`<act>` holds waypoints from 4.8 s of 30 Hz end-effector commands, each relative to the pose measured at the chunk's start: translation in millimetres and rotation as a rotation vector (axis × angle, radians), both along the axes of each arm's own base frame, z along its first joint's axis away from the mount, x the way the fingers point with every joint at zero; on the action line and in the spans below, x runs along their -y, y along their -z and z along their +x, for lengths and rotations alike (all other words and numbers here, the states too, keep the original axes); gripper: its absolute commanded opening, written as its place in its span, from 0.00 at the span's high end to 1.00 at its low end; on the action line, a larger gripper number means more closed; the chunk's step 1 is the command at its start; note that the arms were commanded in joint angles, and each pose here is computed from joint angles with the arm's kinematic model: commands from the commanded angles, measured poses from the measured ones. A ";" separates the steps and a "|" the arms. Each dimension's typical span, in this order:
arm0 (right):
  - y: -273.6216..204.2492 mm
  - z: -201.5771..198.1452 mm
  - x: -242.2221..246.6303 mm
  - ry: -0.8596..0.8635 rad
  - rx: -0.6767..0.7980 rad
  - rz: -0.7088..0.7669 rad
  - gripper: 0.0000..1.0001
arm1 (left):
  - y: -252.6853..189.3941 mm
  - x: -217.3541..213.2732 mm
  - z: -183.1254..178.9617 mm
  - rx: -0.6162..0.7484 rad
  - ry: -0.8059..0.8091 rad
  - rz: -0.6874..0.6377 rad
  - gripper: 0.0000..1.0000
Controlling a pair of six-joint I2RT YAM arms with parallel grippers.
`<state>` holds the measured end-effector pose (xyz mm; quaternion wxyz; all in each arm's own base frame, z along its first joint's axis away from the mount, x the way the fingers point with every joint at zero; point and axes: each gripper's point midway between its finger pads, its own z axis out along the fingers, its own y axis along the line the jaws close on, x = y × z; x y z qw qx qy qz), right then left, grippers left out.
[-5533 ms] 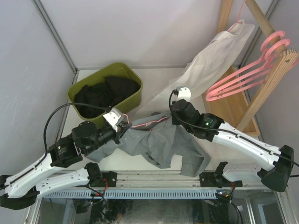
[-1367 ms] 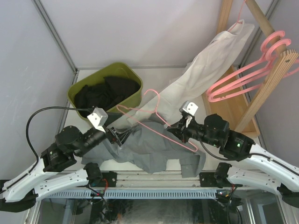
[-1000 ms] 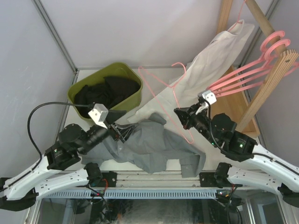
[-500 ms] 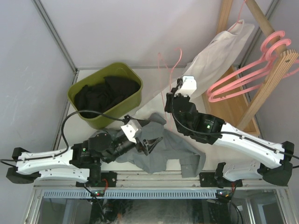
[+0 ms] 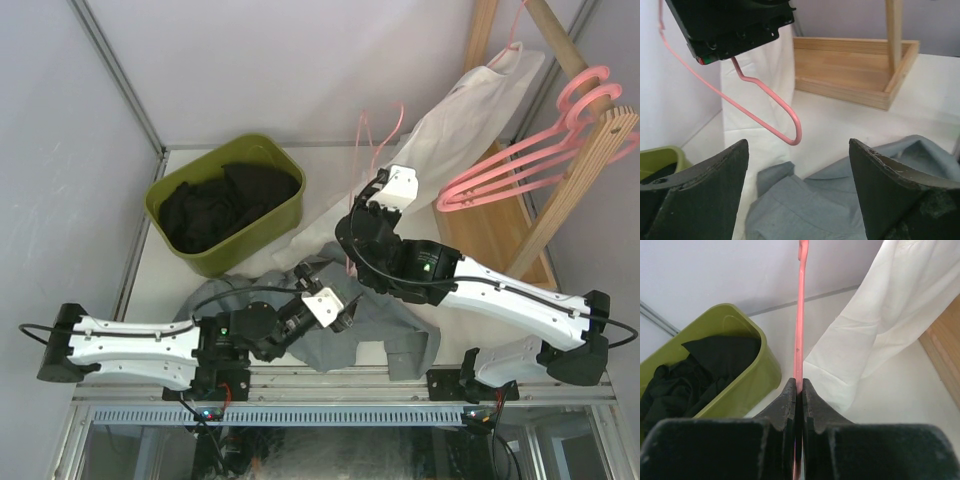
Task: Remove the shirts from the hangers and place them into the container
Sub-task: Place the hanger at the clothesline.
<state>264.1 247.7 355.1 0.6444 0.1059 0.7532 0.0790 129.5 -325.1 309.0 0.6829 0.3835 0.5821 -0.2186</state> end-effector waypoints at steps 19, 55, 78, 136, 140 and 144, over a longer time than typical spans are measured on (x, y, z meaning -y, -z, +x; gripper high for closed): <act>-6.5 -12.6 -2.2 0.028 -0.024 0.210 1.00 | -36.1 -19.8 34.9 0.221 -0.335 -0.088 0.72; -4.9 -117.4 -1.7 -0.953 0.309 0.033 0.50 | -88.5 -146.4 31.1 0.002 -0.277 -0.411 1.00; 73.8 -166.1 3.2 -1.224 0.191 -0.084 0.30 | -174.3 -125.7 -1.7 -0.004 0.017 -0.460 1.00; 85.8 -164.8 54.5 -1.083 0.151 -0.072 0.30 | -216.2 136.0 143.8 -0.214 0.509 -0.313 1.00; 85.9 -162.5 55.6 -1.071 0.153 -0.079 0.30 | -199.4 123.0 146.3 -0.222 0.443 -0.320 0.95; 83.2 -160.1 54.0 -1.063 0.163 -0.079 0.30 | -202.9 104.4 145.8 -0.195 0.379 -0.338 0.62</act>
